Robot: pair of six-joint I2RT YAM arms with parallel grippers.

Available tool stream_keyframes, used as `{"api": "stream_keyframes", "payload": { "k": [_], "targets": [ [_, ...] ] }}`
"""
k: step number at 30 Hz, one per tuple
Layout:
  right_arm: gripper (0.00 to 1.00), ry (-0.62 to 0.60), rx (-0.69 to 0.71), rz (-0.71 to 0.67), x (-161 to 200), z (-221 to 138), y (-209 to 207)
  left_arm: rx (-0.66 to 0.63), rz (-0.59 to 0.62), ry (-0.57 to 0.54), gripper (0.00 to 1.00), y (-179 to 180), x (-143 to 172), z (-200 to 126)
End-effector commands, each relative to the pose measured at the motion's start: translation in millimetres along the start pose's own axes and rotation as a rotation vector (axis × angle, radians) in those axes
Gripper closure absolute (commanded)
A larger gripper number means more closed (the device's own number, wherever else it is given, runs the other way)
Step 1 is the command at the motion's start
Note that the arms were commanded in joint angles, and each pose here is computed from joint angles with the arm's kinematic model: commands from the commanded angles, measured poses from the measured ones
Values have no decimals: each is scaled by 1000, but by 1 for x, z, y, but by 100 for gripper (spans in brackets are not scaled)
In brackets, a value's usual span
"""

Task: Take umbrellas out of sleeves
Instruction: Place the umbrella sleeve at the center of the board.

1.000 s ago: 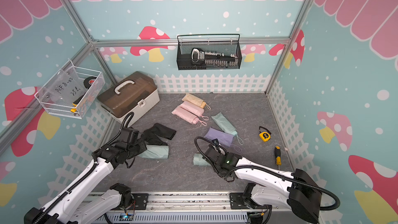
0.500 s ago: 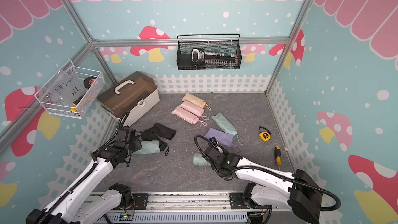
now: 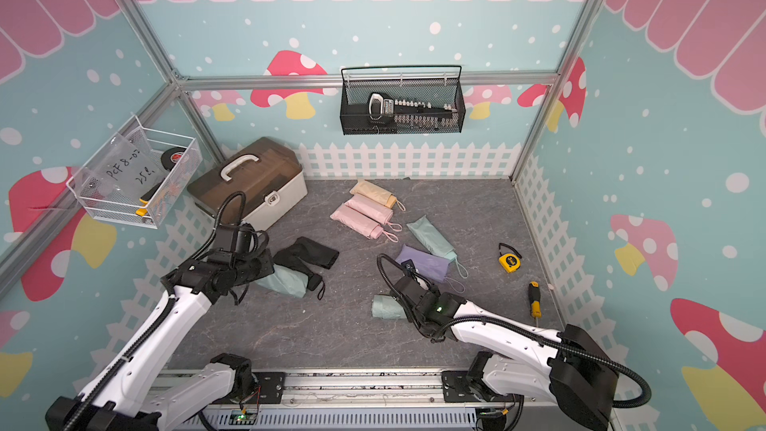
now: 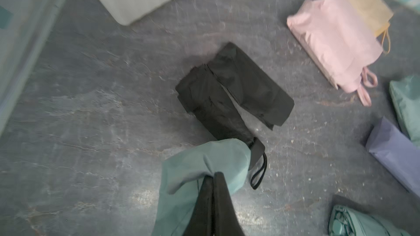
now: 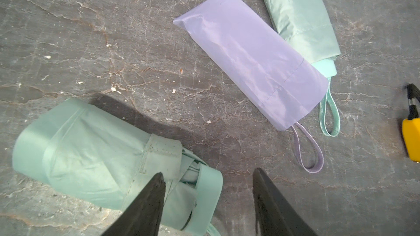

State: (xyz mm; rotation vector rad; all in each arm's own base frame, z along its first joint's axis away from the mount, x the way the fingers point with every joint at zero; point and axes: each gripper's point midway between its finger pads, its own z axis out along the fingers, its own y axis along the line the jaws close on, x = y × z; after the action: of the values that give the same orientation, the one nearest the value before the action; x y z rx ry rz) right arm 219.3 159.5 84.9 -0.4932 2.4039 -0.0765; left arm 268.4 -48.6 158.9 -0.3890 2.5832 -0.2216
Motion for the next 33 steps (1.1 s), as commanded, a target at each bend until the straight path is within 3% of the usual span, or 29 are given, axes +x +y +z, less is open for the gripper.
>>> {"api": "stream_keyframes", "payload": {
  "k": [1, 7, 14, 18, 22, 28, 32, 33],
  "targets": [
    [40, -18, -14, -6, -3, -2, -2, 112, 30, 189, 100, -23, 23, -4],
    [40, -21, -25, 10, -4, 0, -4, -196, -28, 287, 100, 25, 32, -18],
    [40, -17, -36, 4, -8, 2, -2, -108, -38, 364, 100, 14, 50, -14],
    [40, -14, -36, 5, -7, 3, -2, -156, -21, 326, 100, 27, 39, -6],
    [39, -1, -59, 5, -5, 3, 2, -64, -84, 325, 100, 20, 25, 16],
    [39, 2, -117, 11, -5, -6, 8, -7, -118, 330, 88, 21, 7, 51],
    [39, -7, -132, 19, -5, -12, 7, -23, -116, 339, 84, 28, 0, 64],
    [39, -5, -130, 19, -4, -13, 6, -33, -108, 337, 79, 30, -2, 66]
  ]
}}
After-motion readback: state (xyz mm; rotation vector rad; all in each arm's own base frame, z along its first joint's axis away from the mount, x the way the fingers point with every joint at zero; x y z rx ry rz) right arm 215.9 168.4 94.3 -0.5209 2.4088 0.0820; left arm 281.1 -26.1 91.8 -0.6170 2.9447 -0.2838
